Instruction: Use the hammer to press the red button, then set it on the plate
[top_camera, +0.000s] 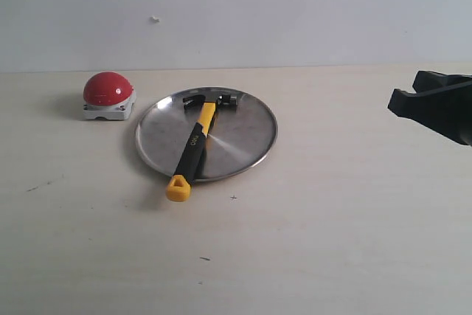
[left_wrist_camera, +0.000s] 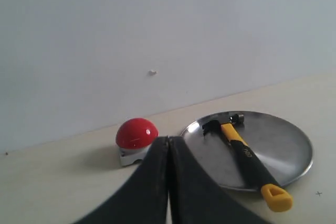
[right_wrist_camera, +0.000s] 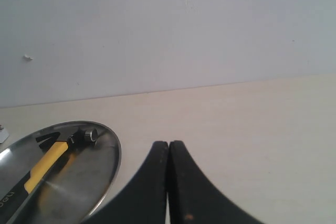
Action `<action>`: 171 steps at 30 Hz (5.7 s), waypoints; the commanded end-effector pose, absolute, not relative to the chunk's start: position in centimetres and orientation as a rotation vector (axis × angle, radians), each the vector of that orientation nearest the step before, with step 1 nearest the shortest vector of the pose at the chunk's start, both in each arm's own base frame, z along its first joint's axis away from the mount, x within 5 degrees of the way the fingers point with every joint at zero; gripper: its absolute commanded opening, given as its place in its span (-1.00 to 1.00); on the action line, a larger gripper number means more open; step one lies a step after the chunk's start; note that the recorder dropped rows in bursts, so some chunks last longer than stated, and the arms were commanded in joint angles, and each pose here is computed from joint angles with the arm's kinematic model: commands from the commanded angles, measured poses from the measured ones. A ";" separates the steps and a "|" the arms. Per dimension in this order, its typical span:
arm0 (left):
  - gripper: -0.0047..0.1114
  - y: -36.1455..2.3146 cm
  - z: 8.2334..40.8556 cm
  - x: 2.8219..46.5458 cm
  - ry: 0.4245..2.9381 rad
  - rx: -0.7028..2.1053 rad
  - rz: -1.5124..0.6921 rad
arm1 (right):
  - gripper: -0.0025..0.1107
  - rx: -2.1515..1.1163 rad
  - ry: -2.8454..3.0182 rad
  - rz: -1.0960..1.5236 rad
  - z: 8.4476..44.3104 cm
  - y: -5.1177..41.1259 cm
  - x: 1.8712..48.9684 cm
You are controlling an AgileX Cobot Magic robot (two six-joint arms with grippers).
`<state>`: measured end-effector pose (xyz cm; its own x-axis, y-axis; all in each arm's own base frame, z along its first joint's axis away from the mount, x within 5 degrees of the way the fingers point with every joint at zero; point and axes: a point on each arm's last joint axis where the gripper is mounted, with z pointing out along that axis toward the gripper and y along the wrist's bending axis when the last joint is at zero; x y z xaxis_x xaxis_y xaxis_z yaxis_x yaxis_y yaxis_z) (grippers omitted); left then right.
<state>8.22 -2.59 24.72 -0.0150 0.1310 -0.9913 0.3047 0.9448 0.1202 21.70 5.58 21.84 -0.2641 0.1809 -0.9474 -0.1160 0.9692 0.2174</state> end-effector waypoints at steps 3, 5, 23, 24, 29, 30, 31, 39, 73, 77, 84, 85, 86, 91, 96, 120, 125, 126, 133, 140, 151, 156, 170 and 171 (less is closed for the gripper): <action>-0.92 -1.2 22.2 6.7 1.621 0.234 -0.062 | -0.96 0.040 1.809 0.282 21.9 5.6 21.6; -0.92 -0.8 21.8 6.4 1.606 0.183 -0.035 | -0.96 0.040 1.809 0.282 21.9 5.6 21.6; -0.92 0.9 19.0 5.5 1.734 -0.151 0.037 | -0.96 0.040 1.809 0.282 21.9 5.6 21.6; -0.92 0.9 19.0 5.5 1.734 -0.151 0.037 | -0.96 0.038 1.809 0.281 21.9 5.6 21.6; -0.92 0.9 19.0 5.5 1.734 -0.151 0.037 | -0.96 0.040 1.809 0.282 21.9 5.6 21.6; -0.92 0.9 19.0 5.5 1.734 -0.151 0.037 | -0.96 0.040 1.809 0.282 21.9 5.6 21.6; -0.92 0.9 19.0 5.5 1.734 -0.151 0.037 | -0.96 0.040 1.809 0.282 21.9 5.6 21.6; -0.92 0.9 19.0 5.5 1.734 -0.151 0.037 | -0.96 0.040 1.809 0.282 21.9 5.6 21.6; -0.92 0.9 19.0 5.5 1.734 -0.151 0.037 | -0.96 0.012 1.616 0.119 29.4 0.6 6.8; -0.92 0.9 19.0 5.5 1.734 -0.151 0.037 | -0.96 -0.028 1.625 0.052 28.2 0.4 6.6; -0.92 0.9 19.0 5.5 1.734 -0.151 0.037 | -0.96 -0.079 1.611 -0.030 23.6 0.2 5.6; -0.92 0.9 19.0 5.5 1.734 -0.151 0.037 | -0.96 -0.089 1.618 -0.044 22.8 0.2 5.6; -0.92 0.9 19.0 5.5 1.734 -0.151 0.037 | -0.96 -0.095 1.624 -0.051 22.2 0.1 5.5; -0.92 0.9 19.0 5.5 1.734 -0.151 0.037 | -0.96 -0.105 1.673 -0.060 19.6 0.1 5.6; -0.92 0.9 19.0 5.5 1.734 -0.149 0.038 | -0.96 -0.109 1.745 -0.058 18.9 0.1 5.5; -0.92 0.9 19.0 5.5 1.734 -0.148 0.039 | -0.96 -0.108 1.759 -0.056 18.8 0.1 5.5; -0.92 0.9 19.0 5.5 1.734 -0.148 0.039 | -0.96 -0.108 1.757 -0.056 18.8 0.1 5.5; -0.92 0.9 19.0 5.5 1.734 -0.148 0.039 | -0.96 -0.108 1.757 -0.056 18.8 0.1 5.5; -0.92 0.9 19.0 5.5 1.734 -0.148 0.039 | -0.96 -0.108 1.757 -0.056 18.8 0.1 5.5; -0.92 0.9 19.0 5.5 1.734 -0.148 0.039 | -0.96 -0.108 1.757 -0.056 18.8 0.1 5.5; -0.92 0.9 19.0 5.5 1.734 -0.148 0.039 | -0.96 -0.108 1.757 -0.056 18.8 0.1 5.5; -0.92 0.9 19.0 5.5 1.734 -0.148 0.039 | -0.96 -0.108 1.757 -0.056 18.8 0.1 5.5; -0.92 0.9 19.0 5.5 1.734 -0.148 0.039 | -0.96 -0.108 1.757 -0.056 18.8 0.1 5.5; -0.92 0.9 19.0 5.5 1.734 -0.148 0.039 | -0.96 -0.108 1.757 -0.056 18.8 0.1 5.5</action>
